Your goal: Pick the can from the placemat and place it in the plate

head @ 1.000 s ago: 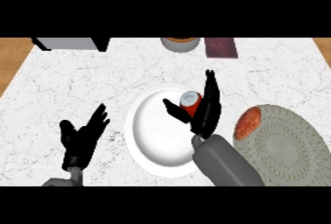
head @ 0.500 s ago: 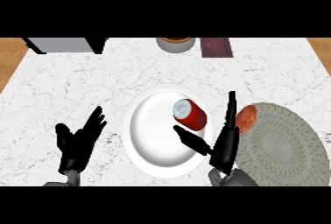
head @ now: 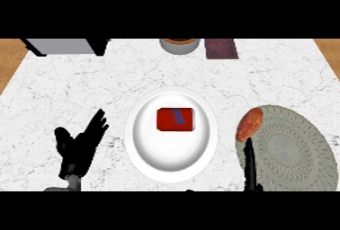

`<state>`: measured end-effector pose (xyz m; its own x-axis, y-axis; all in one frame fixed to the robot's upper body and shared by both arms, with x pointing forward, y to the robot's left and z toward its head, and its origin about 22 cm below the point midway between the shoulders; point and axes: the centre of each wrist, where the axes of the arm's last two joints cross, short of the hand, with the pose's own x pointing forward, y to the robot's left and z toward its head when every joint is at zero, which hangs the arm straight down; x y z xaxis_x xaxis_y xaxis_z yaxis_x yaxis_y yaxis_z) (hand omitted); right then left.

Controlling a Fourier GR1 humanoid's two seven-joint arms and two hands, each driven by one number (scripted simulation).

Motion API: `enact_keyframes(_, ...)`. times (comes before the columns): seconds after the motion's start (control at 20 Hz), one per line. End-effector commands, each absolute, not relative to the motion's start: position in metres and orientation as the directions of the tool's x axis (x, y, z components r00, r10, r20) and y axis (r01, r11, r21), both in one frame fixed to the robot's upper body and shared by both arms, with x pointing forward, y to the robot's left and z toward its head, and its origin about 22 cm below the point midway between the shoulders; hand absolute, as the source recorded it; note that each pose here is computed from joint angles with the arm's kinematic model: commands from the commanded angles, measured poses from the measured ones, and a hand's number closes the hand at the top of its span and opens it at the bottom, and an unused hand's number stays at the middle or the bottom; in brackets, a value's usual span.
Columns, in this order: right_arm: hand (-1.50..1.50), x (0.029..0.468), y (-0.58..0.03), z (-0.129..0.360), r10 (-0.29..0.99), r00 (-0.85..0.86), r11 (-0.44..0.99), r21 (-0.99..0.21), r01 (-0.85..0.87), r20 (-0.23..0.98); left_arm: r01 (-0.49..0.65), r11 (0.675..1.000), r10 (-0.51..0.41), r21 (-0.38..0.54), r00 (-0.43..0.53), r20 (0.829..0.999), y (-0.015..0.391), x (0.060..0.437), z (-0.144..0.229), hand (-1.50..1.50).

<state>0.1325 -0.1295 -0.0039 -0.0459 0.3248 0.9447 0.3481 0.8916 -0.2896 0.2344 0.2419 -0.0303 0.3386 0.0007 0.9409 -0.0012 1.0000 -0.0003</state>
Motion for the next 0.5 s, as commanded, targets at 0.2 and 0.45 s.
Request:
enact_keyframes(0.2,-1.5,0.083,-0.133,-0.013,0.378,-0.011,0.883,-0.357,0.305,0.926,0.007,1.0,-0.005,0.002,0.394,0.919,0.254,0.234,-0.033,0.0)
enact_keyframes(0.45,-1.5,0.063,-0.128,-0.019,0.381,0.015,0.876,-0.366,0.314,0.925,-0.009,1.0,-0.005,0.009,0.374,0.927,0.246,0.238,-0.039,0.0)
